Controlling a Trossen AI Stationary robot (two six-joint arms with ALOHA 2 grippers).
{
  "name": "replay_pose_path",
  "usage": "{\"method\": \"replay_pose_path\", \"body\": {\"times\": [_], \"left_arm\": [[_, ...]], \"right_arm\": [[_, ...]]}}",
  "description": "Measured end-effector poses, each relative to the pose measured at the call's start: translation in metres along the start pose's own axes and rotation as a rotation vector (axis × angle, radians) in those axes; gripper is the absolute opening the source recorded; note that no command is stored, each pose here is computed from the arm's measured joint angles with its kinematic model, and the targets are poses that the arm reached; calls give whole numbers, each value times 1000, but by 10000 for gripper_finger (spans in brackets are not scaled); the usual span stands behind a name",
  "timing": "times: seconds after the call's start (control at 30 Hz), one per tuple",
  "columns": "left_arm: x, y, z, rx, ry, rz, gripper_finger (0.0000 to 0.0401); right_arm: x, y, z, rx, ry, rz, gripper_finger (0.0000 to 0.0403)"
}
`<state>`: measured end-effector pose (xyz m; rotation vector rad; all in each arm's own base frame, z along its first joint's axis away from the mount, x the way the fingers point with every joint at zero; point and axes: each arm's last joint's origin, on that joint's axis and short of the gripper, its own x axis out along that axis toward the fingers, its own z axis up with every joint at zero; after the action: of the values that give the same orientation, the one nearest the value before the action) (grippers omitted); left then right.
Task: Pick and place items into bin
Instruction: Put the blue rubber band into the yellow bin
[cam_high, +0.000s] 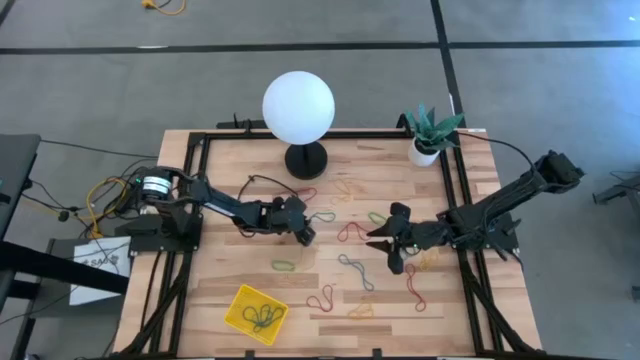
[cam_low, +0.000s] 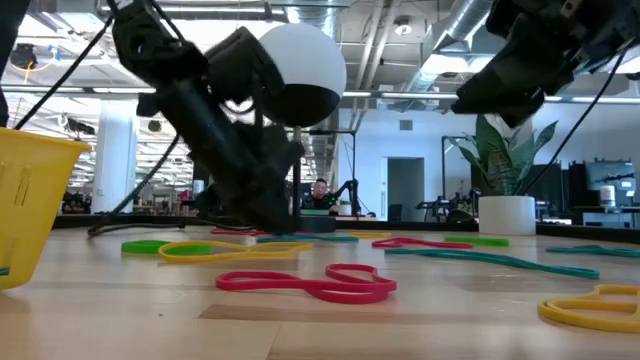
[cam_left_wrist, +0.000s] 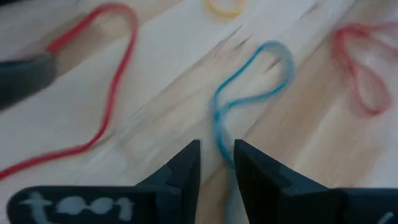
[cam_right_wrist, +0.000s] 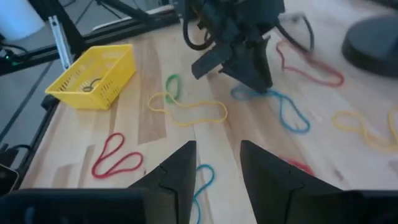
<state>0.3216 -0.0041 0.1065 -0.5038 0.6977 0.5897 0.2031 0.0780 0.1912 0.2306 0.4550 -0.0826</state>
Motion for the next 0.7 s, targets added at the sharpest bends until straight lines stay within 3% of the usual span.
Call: {"method": "replay_pose_path", "body": {"times": [0.3, 0.53, 0.7], "left_arm": [[10, -3, -2, -29, -46, -9, 83], [10, -3, -3, 62, -11, -37, 10], [-12, -9, 5, 137, 88, -214, 2]], "right_arm": [[8, 0, -7, 15, 37, -18, 118], [22, 2, -19, 23, 82, -41, 118], [25, 10, -18, 119, 45, 15, 118]]}}
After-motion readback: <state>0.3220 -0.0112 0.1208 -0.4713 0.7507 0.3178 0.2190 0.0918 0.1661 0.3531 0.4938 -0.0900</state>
